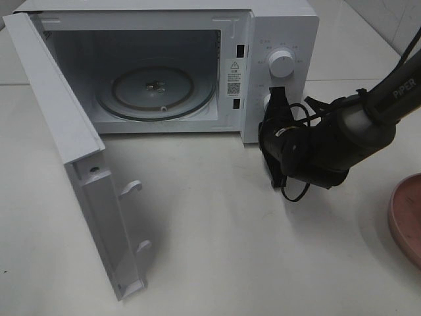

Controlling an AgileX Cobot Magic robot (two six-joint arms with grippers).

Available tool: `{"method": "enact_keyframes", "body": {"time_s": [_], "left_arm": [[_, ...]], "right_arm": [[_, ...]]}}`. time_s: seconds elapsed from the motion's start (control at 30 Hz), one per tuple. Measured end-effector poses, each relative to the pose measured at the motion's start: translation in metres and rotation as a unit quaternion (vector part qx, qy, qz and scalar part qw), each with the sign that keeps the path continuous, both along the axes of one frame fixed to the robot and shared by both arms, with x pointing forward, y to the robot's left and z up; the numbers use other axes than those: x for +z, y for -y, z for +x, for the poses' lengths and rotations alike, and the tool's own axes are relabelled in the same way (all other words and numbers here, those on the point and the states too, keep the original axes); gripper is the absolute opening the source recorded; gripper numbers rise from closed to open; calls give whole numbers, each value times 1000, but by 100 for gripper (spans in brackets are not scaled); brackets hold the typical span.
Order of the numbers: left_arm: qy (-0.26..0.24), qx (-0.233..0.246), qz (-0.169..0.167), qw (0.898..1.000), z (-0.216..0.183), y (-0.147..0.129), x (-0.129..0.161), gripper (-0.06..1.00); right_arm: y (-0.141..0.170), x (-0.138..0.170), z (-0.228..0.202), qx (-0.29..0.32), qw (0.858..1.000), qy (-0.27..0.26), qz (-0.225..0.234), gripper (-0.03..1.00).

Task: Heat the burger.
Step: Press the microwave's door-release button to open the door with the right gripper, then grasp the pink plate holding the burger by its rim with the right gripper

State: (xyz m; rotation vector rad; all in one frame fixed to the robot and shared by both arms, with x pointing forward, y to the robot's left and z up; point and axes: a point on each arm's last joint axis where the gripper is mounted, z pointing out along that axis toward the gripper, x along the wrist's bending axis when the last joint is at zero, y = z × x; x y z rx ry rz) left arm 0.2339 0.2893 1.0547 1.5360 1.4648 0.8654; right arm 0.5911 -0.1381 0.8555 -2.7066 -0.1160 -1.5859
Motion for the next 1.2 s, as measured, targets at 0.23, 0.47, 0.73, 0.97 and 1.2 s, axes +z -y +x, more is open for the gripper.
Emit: {"method": "enact_keyframes", "body": {"time_s": [0.23,0.47,0.73,0.97,1.2], "left_arm": [[0,0,0,1000,0,0,0,97],[0,0,0,1000,0,0,0,97],[0,0,0,1000,0,0,0,97],[0,0,0,1000,0,0,0,97],[0,0,0,1000,0,0,0,97]], "right_arm": [[3,5,-5,2,1000,10,-1,0],[10,17,-20,12,1000,18,-5,0],[12,28,-35,31,999,5,-7,0],[13,38,-51,78,996,-29,-28,0],[11,49,-63,152,984,-53,-75,0]]}}
